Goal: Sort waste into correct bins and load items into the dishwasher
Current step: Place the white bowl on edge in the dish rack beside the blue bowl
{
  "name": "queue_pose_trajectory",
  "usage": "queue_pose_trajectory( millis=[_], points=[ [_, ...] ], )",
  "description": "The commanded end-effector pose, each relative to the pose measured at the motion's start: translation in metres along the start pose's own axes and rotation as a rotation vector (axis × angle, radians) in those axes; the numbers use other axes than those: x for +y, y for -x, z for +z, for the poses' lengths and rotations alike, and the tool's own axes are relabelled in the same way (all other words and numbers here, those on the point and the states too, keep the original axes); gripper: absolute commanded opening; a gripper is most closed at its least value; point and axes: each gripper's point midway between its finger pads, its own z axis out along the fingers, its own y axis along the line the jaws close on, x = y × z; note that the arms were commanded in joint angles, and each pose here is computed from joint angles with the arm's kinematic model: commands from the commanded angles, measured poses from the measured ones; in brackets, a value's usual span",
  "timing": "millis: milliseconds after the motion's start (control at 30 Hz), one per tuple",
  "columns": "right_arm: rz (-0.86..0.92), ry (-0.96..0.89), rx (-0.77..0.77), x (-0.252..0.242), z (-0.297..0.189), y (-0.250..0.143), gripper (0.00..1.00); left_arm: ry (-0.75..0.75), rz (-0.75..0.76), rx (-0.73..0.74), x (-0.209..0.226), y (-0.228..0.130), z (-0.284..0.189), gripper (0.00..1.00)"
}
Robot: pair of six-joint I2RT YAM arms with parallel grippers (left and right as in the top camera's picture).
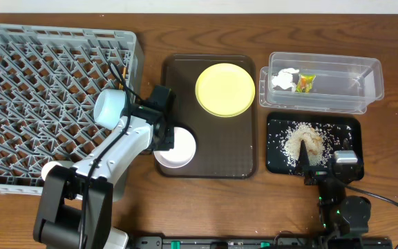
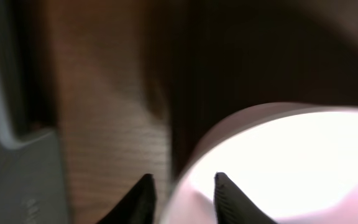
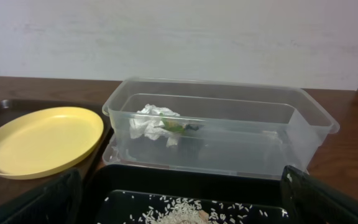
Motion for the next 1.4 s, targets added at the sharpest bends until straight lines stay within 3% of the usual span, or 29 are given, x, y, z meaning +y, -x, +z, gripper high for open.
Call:
queue_pose_trajectory(
  millis=[0, 100, 367, 467, 533, 767, 1100, 1233, 1367],
  points=[
    [-0.007, -0.005, 0.000, -0.001, 0.000, 0.000, 0.99, -0.164, 0.002, 0.041, -0.028, -0.005, 0.000, 0.27],
    [-0.007, -0.005, 0.000, -0.001, 0.000, 0.000, 0.99, -0.240, 0.026, 0.043, -0.042, -0.005, -0.002, 0.26],
    [-0.007, -0.005, 0.000, -0.001, 0.000, 0.000, 0.99, -0.231, 0.033, 0.049, -0.039, -0.013, 0.012, 0.26],
    [-0.007, -0.005, 0.000, -0.001, 0.000, 0.000, 0.99, -0.222, 0.031, 0.076, -0.036, -0.025, 0.026, 0.19],
    [-0.007, -0.005, 0.000, -0.001, 0.000, 0.000, 0.99, -0.223, 0.030, 0.075, -0.036, -0.024, 0.025, 0.06],
    [-0.007, -0.005, 0.000, -0.001, 0.000, 0.000, 0.99, -0.193, 0.039, -0.024, -0.027, 0.015, -0.038, 0.06],
    [-0.007, -0.005, 0.000, -0.001, 0.000, 0.000, 0.99, 0.613, 0.053, -0.548, 0.120, 0.105, -0.206, 0.06],
    [-0.007, -0.005, 0.000, -0.001, 0.000, 0.000, 0.99, 0.845, 0.029, -0.557, 0.161, 0.116, -0.228, 0.06],
    [-0.007, -0.005, 0.000, -0.001, 0.000, 0.000, 0.99, 0.941, -0.020, -0.464, 0.200, 0.120, -0.212, 0.06]
  ],
)
